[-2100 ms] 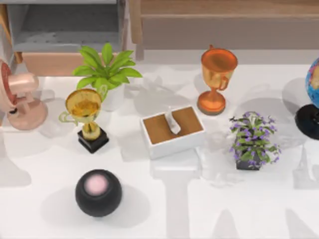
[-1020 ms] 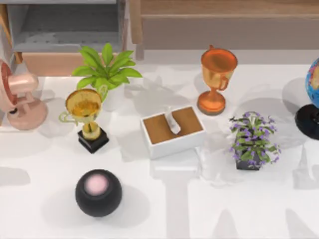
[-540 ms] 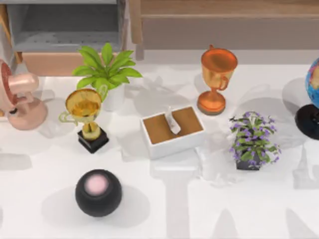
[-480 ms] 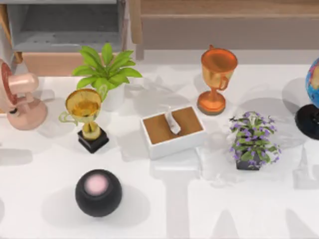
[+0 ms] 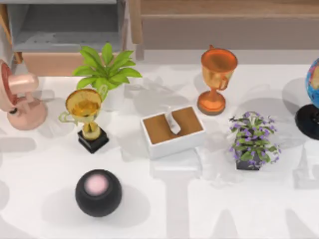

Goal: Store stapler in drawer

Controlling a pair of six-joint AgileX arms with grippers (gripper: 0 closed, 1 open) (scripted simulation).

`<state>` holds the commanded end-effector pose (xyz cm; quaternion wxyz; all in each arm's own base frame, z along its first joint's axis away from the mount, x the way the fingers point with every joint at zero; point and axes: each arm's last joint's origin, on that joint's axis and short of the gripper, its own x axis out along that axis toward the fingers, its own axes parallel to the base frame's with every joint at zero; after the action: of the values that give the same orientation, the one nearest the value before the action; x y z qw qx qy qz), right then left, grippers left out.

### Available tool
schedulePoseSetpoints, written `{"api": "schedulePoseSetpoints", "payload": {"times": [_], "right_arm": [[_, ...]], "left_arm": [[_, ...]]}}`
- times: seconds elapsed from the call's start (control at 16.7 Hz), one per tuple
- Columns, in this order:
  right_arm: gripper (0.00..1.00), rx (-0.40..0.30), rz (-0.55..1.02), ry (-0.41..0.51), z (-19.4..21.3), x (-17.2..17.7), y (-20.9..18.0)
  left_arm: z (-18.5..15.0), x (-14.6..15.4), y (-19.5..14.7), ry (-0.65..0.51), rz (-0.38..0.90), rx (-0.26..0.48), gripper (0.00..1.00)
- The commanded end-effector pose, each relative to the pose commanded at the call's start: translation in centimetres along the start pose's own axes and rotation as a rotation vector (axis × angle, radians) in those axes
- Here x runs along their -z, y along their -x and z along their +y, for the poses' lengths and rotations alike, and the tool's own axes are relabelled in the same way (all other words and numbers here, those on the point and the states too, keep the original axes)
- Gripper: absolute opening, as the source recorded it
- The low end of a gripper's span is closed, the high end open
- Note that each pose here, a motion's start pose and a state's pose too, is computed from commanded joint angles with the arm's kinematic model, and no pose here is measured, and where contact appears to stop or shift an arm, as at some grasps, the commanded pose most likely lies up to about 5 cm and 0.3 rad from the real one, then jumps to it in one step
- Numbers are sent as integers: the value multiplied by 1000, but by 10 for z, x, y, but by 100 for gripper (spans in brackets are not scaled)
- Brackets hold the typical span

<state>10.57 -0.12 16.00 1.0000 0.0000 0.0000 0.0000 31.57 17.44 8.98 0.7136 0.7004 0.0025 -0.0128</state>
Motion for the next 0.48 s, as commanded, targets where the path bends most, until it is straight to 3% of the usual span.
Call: {"api": "schedulePoseSetpoints", "payload": {"times": [0.48], "right_arm": [[100, 0, 0, 0, 0, 0, 0]], "left_arm": [[1, 1, -58, -5, 2, -3, 0]]}}
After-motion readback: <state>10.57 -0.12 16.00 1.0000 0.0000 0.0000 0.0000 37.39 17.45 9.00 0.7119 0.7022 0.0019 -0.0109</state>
